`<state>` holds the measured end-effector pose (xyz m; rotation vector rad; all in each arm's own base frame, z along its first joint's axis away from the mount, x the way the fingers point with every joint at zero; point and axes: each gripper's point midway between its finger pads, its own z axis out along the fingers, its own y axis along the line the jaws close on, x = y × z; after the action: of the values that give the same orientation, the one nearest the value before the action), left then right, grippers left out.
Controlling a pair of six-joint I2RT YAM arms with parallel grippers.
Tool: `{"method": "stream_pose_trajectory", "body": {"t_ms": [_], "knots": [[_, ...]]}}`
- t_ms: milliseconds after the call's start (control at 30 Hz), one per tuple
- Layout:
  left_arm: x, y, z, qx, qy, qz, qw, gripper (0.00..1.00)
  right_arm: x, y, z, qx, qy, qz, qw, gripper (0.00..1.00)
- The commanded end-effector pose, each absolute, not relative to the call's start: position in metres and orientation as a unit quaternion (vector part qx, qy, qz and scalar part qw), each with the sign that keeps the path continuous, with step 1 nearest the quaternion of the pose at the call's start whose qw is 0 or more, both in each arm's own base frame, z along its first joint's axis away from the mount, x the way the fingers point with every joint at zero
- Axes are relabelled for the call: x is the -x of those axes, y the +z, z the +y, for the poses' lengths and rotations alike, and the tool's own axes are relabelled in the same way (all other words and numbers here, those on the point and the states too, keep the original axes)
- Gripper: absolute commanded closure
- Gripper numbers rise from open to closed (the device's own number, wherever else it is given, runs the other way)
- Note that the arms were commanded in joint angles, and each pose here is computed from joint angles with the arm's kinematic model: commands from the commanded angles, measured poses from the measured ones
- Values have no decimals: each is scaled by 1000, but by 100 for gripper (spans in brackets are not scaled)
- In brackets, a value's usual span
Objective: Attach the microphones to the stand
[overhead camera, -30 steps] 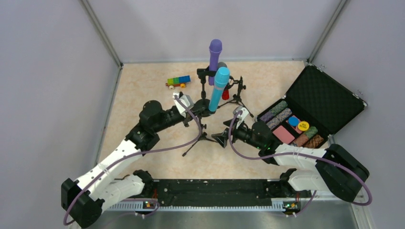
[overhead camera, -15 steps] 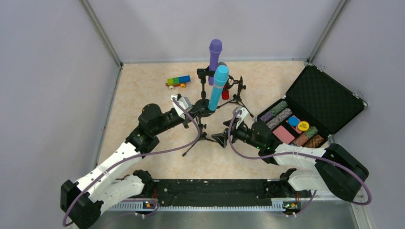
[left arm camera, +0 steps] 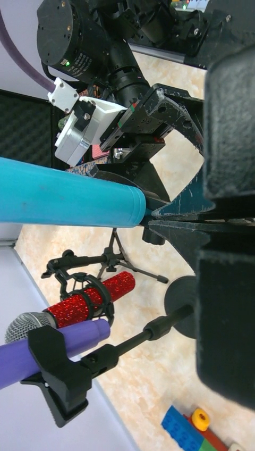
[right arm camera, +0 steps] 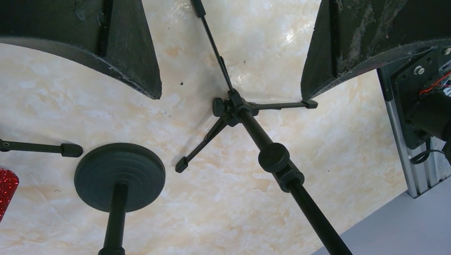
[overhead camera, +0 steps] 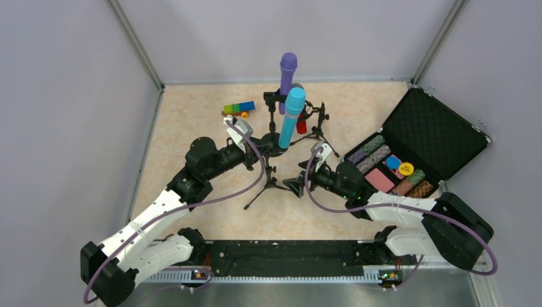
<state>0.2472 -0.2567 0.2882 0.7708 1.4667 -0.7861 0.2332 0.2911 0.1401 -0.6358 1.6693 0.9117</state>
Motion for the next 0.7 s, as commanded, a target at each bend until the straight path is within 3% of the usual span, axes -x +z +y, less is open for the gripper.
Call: {"method": "stream_pose_trajectory", "body": {"t_ms": [0, 667], "knots": [[-223, 152, -221, -281, -275, 827, 401, 100, -245, 169, 297, 265, 390, 674, 569, 1], [-203, 83, -200, -206, -214, 903, 310, 100, -245, 170, 298, 265, 392, 672, 569, 1]]}}
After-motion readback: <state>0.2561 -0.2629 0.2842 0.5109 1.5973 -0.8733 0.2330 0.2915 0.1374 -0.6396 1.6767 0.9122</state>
